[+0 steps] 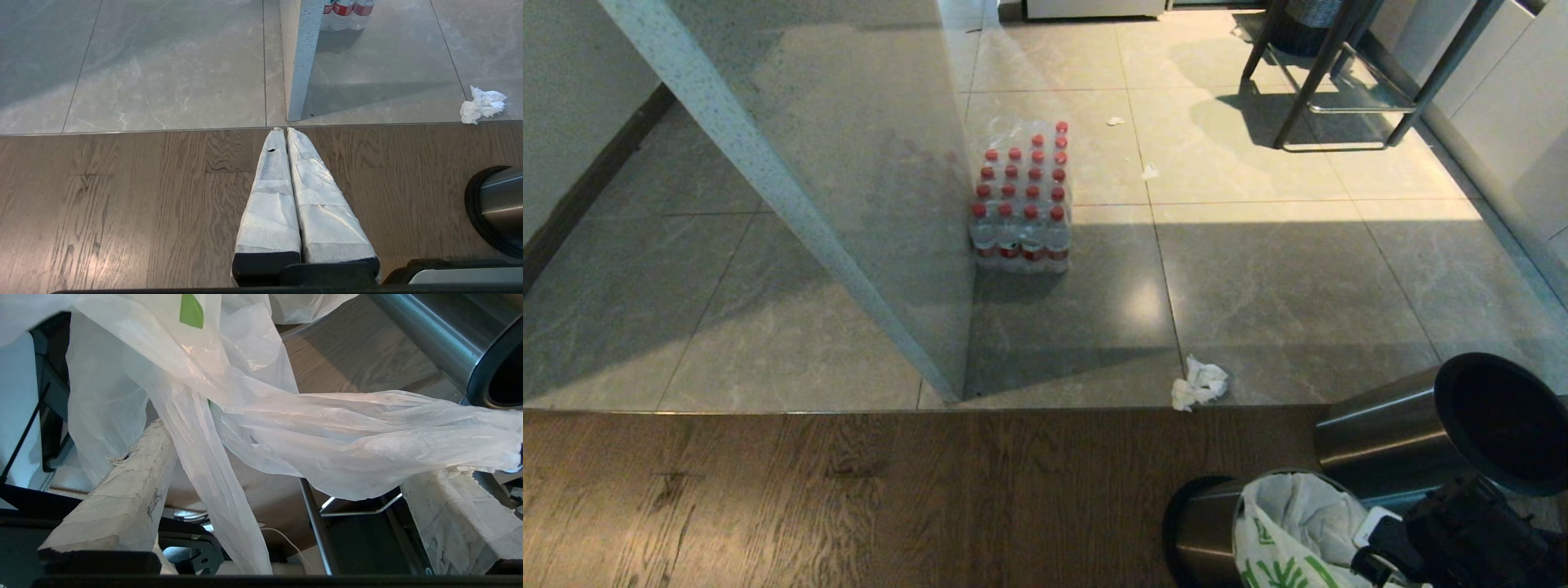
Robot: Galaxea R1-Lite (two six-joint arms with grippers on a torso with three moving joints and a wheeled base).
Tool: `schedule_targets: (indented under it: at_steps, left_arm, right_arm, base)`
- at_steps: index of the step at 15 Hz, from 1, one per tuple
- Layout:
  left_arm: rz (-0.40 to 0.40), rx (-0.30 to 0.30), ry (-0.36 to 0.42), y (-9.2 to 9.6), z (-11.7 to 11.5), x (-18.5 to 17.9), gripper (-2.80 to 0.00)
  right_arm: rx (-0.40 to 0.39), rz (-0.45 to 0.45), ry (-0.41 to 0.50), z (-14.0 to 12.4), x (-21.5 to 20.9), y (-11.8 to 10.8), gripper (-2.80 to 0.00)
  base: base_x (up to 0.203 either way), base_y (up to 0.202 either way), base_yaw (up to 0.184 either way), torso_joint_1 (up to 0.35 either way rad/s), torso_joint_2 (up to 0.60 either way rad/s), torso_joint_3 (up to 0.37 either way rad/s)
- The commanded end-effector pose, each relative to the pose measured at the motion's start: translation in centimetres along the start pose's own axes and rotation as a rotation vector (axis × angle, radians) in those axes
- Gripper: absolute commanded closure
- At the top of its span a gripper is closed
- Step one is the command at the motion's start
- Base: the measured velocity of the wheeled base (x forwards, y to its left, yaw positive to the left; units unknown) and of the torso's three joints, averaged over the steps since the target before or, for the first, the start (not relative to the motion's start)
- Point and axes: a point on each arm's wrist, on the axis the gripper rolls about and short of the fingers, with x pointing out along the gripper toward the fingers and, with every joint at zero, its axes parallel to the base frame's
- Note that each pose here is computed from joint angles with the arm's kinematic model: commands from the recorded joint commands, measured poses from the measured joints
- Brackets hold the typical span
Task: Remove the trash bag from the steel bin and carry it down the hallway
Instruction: Pick up the trash bag
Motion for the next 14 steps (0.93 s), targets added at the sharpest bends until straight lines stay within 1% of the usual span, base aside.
schedule_targets:
  at_steps: [1, 5, 6, 8, 11, 14]
  left_arm:
    - [0.001, 0.000, 0.000, 0.0, 0.0, 0.0, 0.00]
    - [0.001, 0.000, 0.000, 0.0, 0.0, 0.0, 0.00]
    - [0.000, 0.000, 0.000, 0.0, 0.0, 0.0, 0.00]
    - [0.001, 0.000, 0.000, 0.0, 0.0, 0.0, 0.00]
    - [0.001, 0.000, 0.000, 0.0, 0.0, 0.0, 0.00]
    - [0.000, 0.000, 0.000, 0.0, 0.0, 0.0, 0.00]
  right_arm:
    - [-0.005, -0.001, 0.001, -0.1, 0.0, 0.0, -2.80]
    - [-0.033, -0.006, -0.012, -0.6, -0.3, 0.0, -2.80]
    - [-0.047, -0.006, -0.013, -0.9, -0.3, 0.1, 0.00]
    - [-0.067, -0.006, -0.007, -1.1, -0.3, 0.2, 0.00]
    - [-0.065, -0.007, -0.011, -1.1, -0.3, 0.1, 0.00]
    - [-0.050, -0.019, -0.038, -1.1, -0.6, 0.0, 0.00]
  base:
    - [0.000, 0.000, 0.000, 0.000, 0.00, 0.000]
    - [0.000, 0.000, 0.000, 0.000, 0.00, 0.000]
    - [0.000, 0.000, 0.000, 0.000, 0.00, 0.000]
    - [0.000, 0.000, 0.000, 0.000, 0.00, 0.000]
    - [0.000, 0.000, 0.000, 0.000, 0.00, 0.000]
    - [0.000, 0.000, 0.000, 0.000, 0.00, 0.000]
